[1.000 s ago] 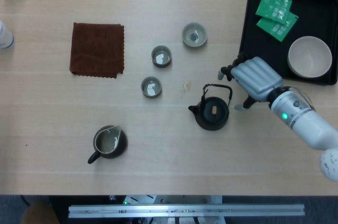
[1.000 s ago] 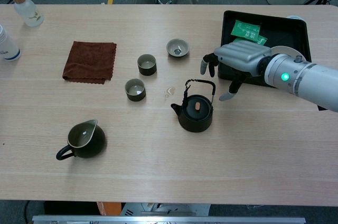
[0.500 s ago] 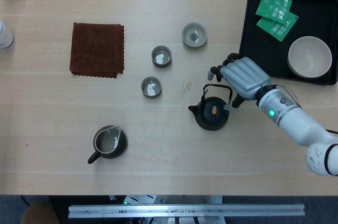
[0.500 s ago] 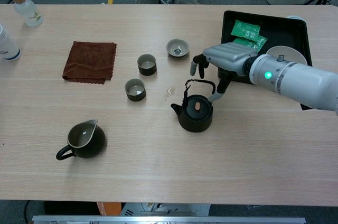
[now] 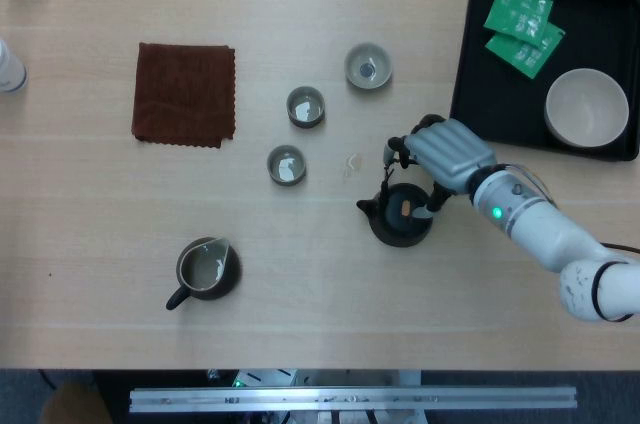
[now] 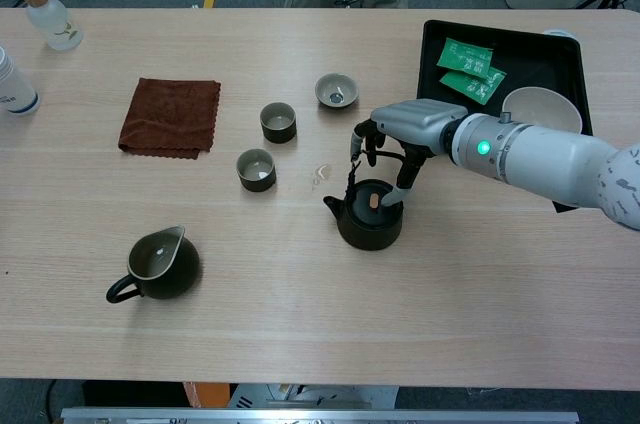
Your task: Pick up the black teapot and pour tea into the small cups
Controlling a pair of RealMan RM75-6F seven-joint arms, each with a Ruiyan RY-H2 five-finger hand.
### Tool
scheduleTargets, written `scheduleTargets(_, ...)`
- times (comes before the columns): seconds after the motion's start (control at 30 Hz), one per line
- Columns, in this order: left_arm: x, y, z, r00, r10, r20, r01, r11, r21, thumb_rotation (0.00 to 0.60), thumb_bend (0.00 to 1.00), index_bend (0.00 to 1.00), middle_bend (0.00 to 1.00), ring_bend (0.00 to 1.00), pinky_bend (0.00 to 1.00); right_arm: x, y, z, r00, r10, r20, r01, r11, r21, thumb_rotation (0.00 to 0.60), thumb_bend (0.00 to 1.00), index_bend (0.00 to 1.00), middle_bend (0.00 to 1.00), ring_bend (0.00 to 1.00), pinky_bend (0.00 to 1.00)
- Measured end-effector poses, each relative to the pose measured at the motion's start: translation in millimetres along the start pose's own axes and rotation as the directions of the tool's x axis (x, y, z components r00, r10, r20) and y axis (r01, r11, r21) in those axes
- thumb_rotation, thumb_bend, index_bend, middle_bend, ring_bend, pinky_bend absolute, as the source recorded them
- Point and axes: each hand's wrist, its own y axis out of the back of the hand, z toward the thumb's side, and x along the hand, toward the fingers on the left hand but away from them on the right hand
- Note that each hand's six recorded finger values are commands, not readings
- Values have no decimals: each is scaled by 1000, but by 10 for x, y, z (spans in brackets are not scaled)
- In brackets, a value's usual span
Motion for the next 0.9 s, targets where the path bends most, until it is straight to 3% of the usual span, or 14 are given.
scheduleTargets(0.5,7,-10,-3,1000,0,1,0,1000,1,582,296,160,112,114,132,159,29,9,999,37,-27,-39,995,-91,567,0,351,444,294,143)
scheduleTargets(0.9,9,-20,1,1000,-3,2,3,1000,2,582,297,160,111,114,132,243,21,16,994,94,-54,-103,974,-201,568,0,367,459,308,143)
